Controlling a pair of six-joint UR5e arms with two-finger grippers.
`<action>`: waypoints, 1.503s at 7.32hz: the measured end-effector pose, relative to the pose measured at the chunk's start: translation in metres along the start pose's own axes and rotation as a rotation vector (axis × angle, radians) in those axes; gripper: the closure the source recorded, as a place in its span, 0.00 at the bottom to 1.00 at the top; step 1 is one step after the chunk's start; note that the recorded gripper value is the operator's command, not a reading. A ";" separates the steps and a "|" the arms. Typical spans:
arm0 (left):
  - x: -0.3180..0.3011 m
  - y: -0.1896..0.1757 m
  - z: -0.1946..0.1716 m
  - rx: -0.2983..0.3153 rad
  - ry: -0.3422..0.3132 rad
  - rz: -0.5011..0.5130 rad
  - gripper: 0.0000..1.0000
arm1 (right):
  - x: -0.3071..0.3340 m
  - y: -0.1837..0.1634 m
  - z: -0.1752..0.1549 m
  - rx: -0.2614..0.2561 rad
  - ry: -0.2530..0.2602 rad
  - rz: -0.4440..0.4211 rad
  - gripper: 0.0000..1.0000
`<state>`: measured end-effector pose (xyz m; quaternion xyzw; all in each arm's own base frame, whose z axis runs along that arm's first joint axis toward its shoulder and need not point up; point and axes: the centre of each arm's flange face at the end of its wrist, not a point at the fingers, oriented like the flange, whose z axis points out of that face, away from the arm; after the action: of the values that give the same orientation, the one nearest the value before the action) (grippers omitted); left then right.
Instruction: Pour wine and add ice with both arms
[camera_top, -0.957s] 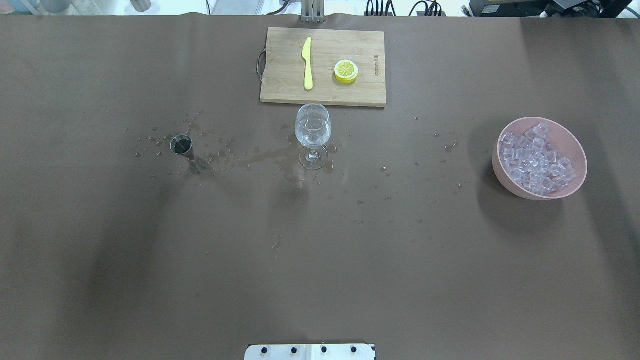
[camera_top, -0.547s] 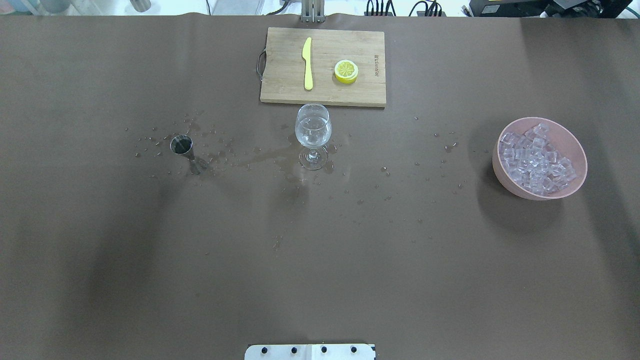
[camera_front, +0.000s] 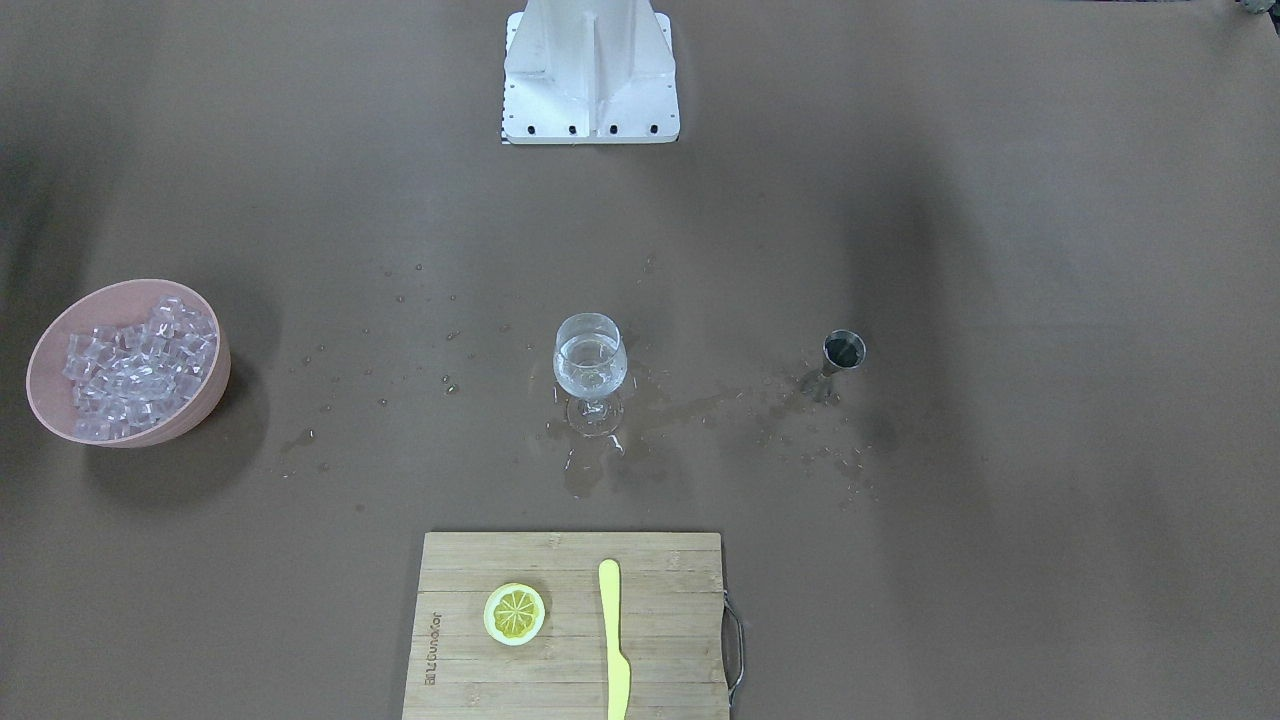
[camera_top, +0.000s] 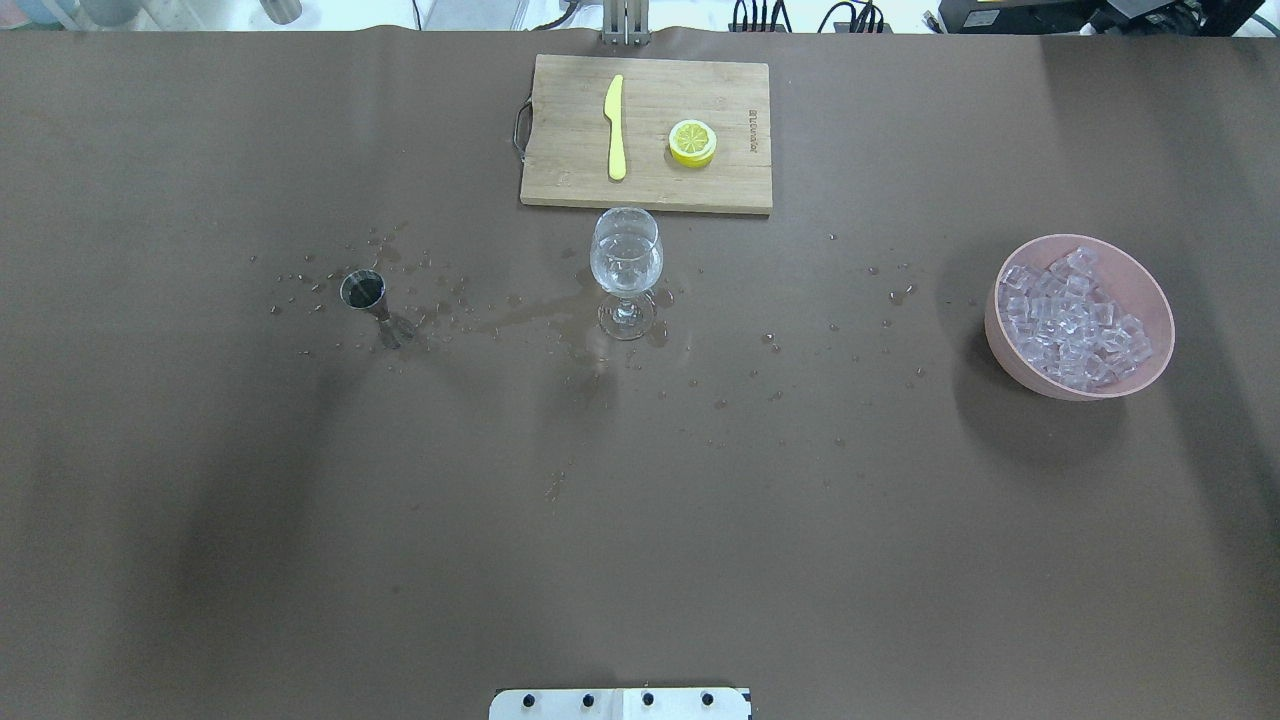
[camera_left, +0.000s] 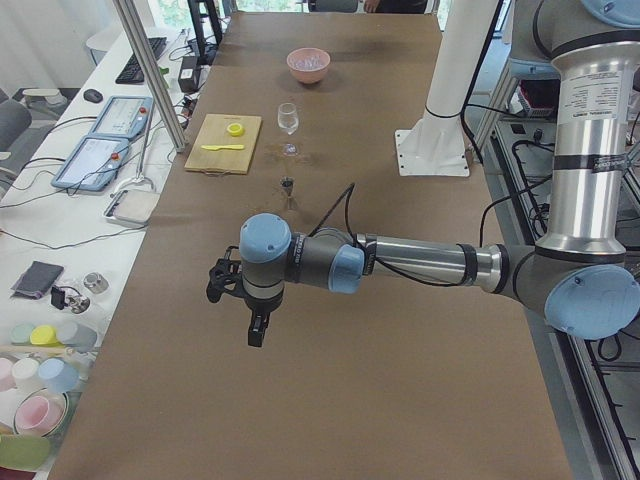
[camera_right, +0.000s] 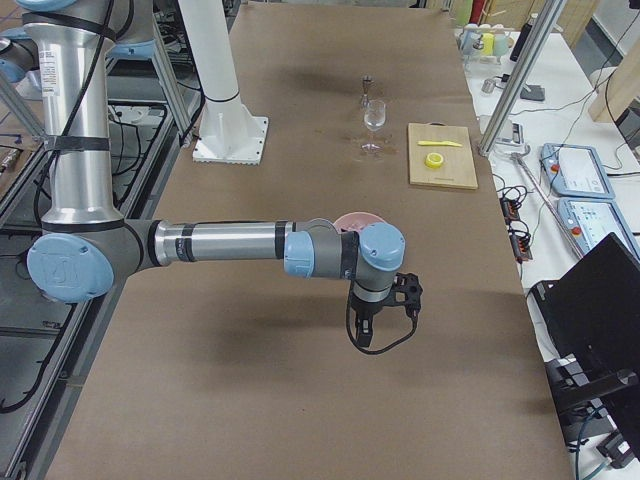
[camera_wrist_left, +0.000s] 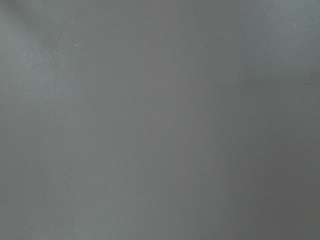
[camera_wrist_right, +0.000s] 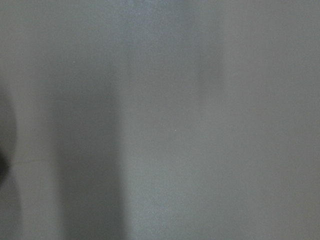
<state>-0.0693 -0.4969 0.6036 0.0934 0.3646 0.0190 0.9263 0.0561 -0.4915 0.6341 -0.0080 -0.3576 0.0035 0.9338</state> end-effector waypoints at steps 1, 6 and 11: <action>0.004 -0.004 0.000 0.009 0.001 0.017 0.02 | 0.000 0.000 0.000 0.001 0.000 -0.001 0.00; 0.040 -0.022 -0.006 0.043 0.013 0.102 0.02 | 0.001 0.001 0.001 -0.001 0.000 0.001 0.00; 0.111 -0.062 -0.033 0.102 0.037 0.070 0.02 | 0.002 0.001 0.001 -0.002 0.009 0.000 0.00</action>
<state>-0.0125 -0.5414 0.4938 0.1526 0.3786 0.0343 0.9122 0.0568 -0.4908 0.6359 -0.0091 -0.3535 0.0032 0.9354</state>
